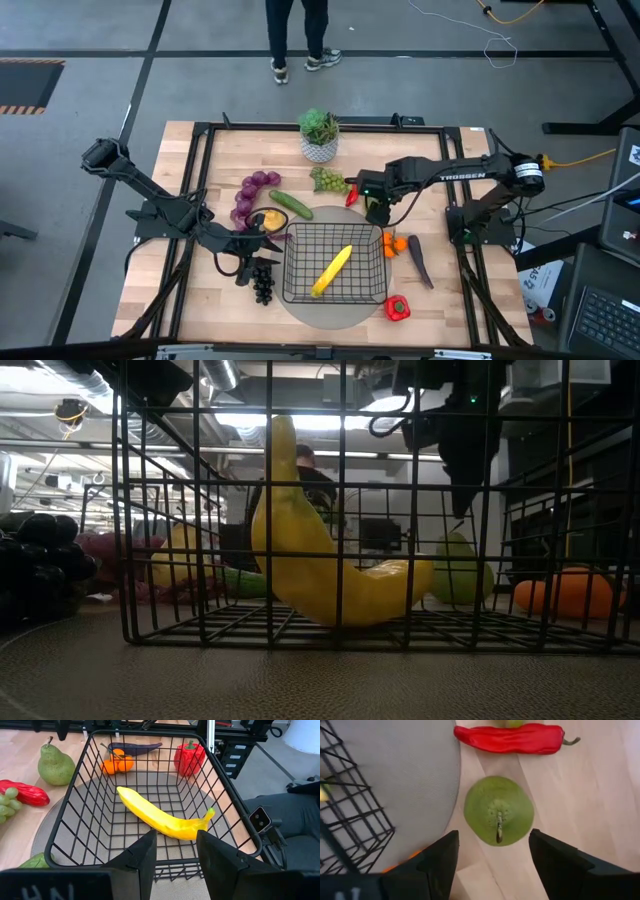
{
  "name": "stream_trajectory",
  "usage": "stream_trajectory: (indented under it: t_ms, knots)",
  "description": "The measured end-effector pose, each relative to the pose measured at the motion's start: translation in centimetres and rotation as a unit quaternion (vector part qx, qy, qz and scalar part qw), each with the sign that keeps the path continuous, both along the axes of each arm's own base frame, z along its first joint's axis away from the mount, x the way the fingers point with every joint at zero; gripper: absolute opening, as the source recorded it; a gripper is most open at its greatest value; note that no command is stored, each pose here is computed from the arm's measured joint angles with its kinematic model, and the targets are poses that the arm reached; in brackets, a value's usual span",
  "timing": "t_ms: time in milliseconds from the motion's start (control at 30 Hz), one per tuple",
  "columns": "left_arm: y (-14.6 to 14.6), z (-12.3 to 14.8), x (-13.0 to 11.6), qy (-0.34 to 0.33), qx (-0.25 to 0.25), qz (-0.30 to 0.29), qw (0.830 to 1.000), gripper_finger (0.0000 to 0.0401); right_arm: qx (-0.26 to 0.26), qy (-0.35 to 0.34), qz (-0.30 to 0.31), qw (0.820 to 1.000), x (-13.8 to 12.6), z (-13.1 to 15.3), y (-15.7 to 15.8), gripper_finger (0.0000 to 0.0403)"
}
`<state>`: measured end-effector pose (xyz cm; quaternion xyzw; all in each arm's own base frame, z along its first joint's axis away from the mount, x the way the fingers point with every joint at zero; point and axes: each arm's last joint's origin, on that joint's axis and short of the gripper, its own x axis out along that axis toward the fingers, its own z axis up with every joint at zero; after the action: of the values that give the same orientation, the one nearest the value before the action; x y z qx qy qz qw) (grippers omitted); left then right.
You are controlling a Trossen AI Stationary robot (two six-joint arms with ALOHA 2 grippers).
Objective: Build produce basket
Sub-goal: Put the green pear into the black wire basket
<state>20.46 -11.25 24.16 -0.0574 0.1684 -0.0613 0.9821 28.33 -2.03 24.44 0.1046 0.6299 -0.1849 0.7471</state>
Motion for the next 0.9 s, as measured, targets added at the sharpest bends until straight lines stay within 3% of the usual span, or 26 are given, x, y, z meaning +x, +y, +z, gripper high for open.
stream_trajectory:
  t_ms: [700,900]
  knots:
    - [0.0,0.0,0.0,0.000,0.000,0.000,1.000,0.0133,0.018,0.021,-0.007,1.000,0.8,-1.5,-0.1,0.0142]
    - [0.0,0.0,0.0,0.000,0.000,0.000,1.000,0.0133,-0.016,0.029,-0.010,0.999,1.0,-1.8,-0.3,0.0121]
